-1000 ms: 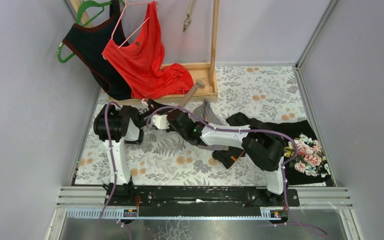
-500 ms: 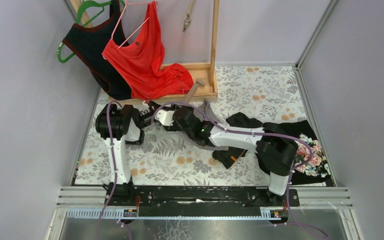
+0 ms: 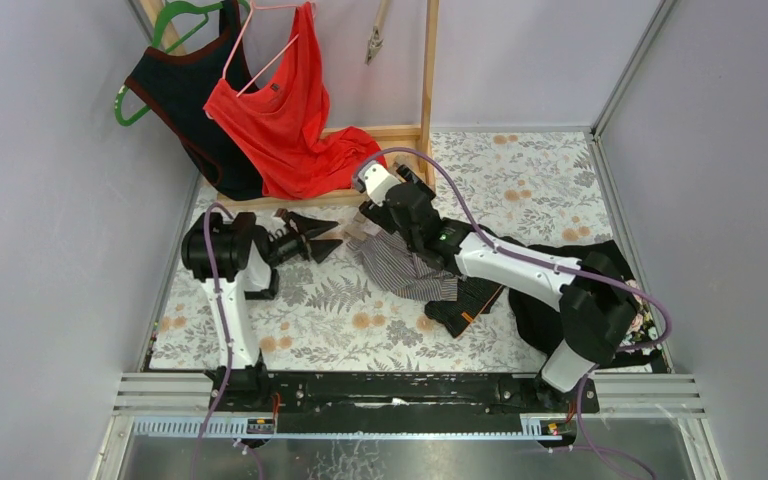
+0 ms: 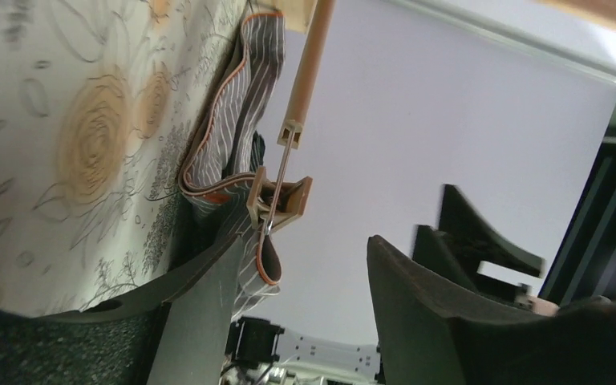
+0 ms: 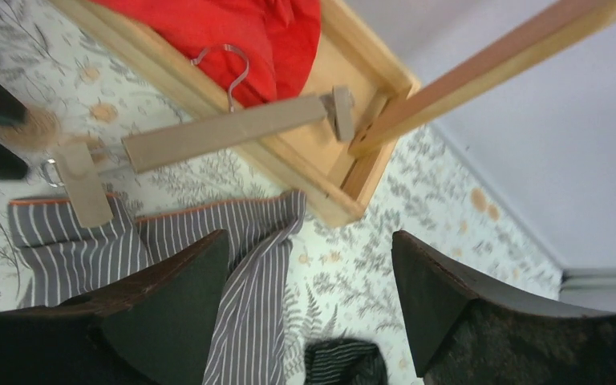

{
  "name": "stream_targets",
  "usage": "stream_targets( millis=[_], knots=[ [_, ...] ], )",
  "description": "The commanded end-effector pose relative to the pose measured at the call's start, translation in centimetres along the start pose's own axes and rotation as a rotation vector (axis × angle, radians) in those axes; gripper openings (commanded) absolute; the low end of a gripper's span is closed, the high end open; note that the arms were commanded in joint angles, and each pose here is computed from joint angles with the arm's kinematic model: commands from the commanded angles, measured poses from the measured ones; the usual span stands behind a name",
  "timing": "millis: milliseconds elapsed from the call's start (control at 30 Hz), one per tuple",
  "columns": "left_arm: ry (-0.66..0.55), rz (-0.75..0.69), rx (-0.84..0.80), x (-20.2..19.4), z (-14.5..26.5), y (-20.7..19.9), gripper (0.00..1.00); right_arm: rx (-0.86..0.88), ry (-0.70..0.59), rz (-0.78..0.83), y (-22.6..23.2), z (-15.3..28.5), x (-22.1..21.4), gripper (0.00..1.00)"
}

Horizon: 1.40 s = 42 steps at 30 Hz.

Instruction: Clip the underwear to the hanger

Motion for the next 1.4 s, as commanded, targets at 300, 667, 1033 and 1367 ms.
stream_targets(
  millis=[300, 667, 1033, 1367],
  knots=[
    [-0.228, -0.087, -0.029, 1.3, 2.8, -2.4, 0.58, 0.166, 0.166, -0.213, 4.3, -3.5, -4.8, 0.81],
    [-0.281, -0.248, 0.047, 0.7, 2.5, -6.3, 0.59, 0.352, 0.117, -0.336, 7.7, -4.7, -5.2, 0.8],
    [-0.297, -0.29, 0.029, 0.5, 2.5, -7.6, 0.59, 0.421, 0.132, -0.336, 11.0, -5.8, -6.1, 0.78],
    [-0.261, -0.356, 0.233, 0.2, 0.7, -4.3, 0.6, 0.276, 0.103, -0.323, 7.1, -3.6, -5.0, 0.8]
  ],
)
Point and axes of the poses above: each gripper's point midway between its finger pads, its own z axis back along the fingers, its own y axis along the line the jaws close on, x = y × z, the point moved 7 cm from there along z, back along the fingers, and after that the axes turned 10 degrees about z, right-handed, at the moved point
